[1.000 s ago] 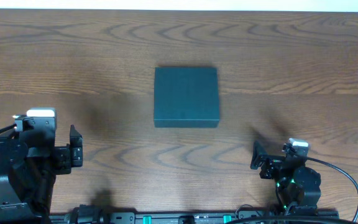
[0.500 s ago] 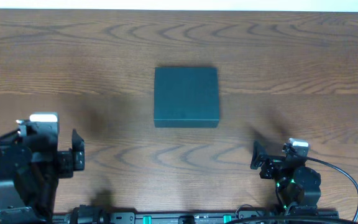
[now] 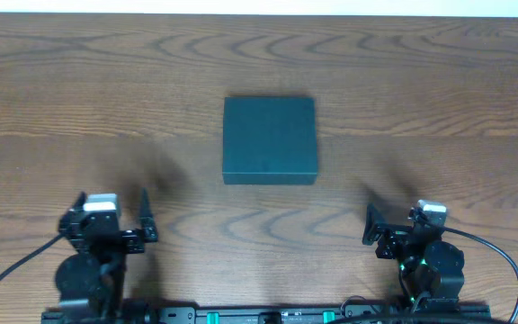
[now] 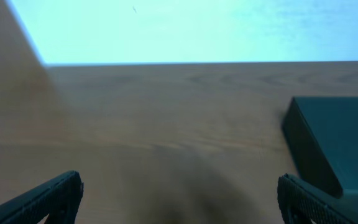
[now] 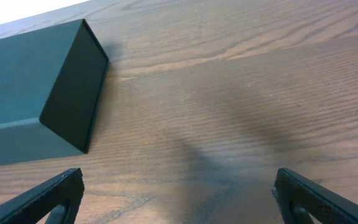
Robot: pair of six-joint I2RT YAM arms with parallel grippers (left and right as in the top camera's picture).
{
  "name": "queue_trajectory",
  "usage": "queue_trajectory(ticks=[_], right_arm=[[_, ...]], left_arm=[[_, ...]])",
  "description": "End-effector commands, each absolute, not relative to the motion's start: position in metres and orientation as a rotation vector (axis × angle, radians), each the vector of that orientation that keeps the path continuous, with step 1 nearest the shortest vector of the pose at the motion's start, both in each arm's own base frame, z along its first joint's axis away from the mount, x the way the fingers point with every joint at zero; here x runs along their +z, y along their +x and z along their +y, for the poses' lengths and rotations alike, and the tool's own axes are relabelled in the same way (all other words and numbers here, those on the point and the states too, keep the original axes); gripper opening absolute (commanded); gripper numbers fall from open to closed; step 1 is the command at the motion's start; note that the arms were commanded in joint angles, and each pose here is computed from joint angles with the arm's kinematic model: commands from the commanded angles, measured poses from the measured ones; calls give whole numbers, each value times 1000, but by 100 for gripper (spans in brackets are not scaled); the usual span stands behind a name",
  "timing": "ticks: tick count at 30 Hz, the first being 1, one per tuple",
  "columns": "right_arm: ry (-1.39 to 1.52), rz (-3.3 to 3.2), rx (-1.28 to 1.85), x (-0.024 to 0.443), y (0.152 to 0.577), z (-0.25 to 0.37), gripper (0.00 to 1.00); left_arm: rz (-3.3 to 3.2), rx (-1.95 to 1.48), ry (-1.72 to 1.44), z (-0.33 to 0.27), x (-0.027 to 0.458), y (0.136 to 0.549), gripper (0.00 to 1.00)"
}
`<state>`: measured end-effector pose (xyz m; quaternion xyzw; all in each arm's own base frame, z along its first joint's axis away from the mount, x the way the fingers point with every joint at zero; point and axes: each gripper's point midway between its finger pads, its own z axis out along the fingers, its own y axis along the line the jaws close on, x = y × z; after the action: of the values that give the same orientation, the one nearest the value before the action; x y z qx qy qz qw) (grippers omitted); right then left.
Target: Pack container
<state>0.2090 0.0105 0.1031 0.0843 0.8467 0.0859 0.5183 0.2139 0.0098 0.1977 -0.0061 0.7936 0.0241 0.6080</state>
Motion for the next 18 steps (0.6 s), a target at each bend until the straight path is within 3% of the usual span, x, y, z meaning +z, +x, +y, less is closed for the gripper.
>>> queue_trajectory(ticks=[1,10,18], right_arm=[[230,2029,206,100,209,8,99],[230,2029,206,100,209,8,99],[230,2029,206,100,209,8,99]], left_arm=[[1829,-90,-97,-1,171,217,98],[1920,-98,-98,-4,117,223,98],[1919,-83,-103,-1,116,224,98]])
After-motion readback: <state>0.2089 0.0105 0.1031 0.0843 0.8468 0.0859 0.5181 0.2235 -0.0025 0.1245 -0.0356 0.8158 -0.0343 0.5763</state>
